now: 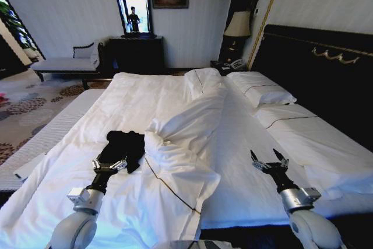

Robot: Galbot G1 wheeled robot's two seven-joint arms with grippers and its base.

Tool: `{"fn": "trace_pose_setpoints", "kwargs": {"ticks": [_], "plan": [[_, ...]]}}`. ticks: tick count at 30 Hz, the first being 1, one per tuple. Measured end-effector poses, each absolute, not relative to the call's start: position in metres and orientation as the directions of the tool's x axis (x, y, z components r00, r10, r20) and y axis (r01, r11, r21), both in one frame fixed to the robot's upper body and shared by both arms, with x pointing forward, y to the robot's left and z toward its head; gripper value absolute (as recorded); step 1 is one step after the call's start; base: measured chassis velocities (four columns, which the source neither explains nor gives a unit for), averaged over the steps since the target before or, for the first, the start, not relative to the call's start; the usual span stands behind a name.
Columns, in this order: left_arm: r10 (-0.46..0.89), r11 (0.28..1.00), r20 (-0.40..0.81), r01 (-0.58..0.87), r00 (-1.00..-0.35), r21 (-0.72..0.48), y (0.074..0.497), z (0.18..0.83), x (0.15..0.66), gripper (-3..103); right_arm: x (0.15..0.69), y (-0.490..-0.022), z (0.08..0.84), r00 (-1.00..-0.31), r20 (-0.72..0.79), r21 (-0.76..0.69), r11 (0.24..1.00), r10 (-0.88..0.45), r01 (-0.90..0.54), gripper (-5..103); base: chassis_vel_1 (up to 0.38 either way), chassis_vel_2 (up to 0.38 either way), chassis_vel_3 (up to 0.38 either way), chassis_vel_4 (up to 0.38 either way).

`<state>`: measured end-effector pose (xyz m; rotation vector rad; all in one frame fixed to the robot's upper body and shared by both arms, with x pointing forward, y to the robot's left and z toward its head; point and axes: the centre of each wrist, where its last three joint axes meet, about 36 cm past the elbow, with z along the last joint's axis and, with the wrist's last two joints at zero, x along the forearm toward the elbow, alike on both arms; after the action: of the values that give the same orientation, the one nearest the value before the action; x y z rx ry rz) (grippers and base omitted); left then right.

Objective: Fold the clothes on the bed.

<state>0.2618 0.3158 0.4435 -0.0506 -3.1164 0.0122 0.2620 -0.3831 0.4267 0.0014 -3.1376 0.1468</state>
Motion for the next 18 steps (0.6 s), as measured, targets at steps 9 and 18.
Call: {"fn": "trace_pose_setpoints", "kwargs": {"ticks": [9, 18], "plan": [[0.032, 0.999, 0.025, 0.032, -0.999, -0.011, 0.3147, 0.4425, 0.2620, 100, 0.2611, -0.3818, 0.4272, -1.000, 0.006, -0.089, 0.996, -0.002, -0.002, 100, 0.103, 0.106, -0.096, -0.107], [0.024, 1.000, 0.030, 0.023, -0.999, -0.012, 0.3162, 0.4408, 0.2603, 100, 0.2616, -0.3804, 0.4310, -1.000, 0.022, -0.094, 0.996, -0.002, -0.004, 100, 0.064, 0.067, -0.063, -0.066]]}}
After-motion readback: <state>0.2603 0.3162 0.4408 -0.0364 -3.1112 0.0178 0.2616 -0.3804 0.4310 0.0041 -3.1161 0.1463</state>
